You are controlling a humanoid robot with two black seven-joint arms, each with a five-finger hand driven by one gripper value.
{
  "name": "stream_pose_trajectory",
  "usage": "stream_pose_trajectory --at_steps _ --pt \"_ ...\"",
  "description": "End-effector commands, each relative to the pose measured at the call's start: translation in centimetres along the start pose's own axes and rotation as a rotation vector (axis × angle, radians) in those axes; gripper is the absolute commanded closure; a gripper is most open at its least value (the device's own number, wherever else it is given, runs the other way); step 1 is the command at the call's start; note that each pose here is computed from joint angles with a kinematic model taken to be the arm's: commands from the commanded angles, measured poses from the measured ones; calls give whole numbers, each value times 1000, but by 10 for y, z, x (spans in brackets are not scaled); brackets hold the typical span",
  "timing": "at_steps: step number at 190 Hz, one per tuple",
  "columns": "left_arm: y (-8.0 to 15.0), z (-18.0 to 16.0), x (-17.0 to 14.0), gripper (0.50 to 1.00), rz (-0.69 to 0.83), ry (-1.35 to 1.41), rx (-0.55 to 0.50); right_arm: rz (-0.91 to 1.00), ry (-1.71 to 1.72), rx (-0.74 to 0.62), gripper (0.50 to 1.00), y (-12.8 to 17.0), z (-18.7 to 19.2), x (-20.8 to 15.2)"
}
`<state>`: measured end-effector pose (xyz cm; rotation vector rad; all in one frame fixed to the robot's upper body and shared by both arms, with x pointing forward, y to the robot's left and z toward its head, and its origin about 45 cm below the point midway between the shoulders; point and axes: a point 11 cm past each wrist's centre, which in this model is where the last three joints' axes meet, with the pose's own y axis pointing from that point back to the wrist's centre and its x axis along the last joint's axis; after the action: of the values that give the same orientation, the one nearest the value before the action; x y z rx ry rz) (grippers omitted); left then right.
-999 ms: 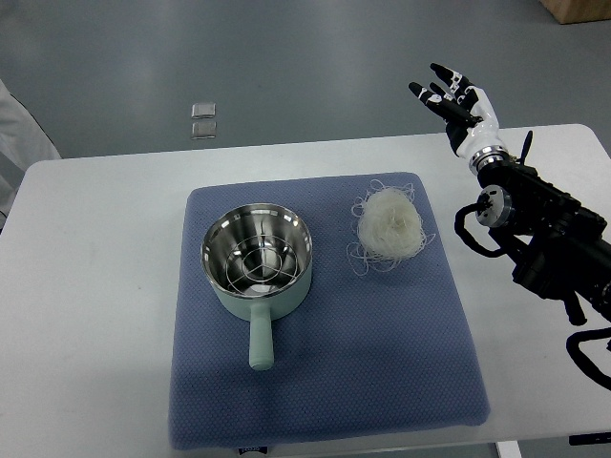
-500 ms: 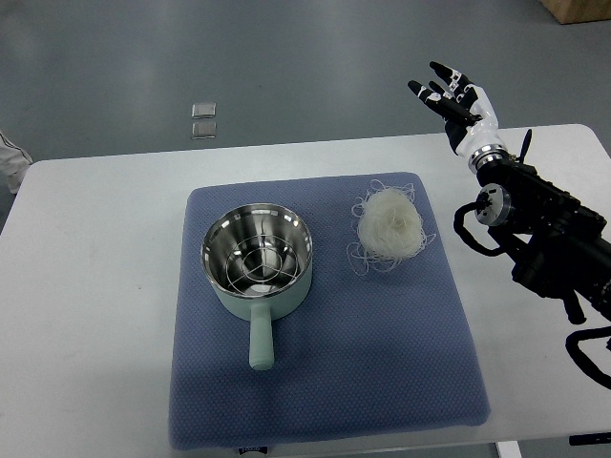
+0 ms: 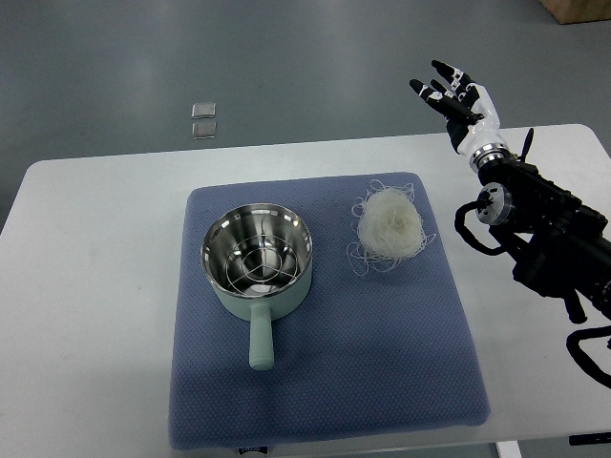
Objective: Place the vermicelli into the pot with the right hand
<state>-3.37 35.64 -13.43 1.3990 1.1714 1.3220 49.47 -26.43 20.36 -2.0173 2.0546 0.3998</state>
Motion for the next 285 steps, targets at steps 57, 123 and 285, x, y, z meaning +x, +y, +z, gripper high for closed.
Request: stream_pose_trajectory --at_steps 57,123,285 --pt "0 0 0 500 0 0 -1 -8 -6 1 581 0 -1 -3" --pt "0 0 0 500 0 0 -1 -48 29 22 581 -2 -19 -3" --pt "0 1 0 500 0 0 -1 -972 1236 16 581 32 -71 -82"
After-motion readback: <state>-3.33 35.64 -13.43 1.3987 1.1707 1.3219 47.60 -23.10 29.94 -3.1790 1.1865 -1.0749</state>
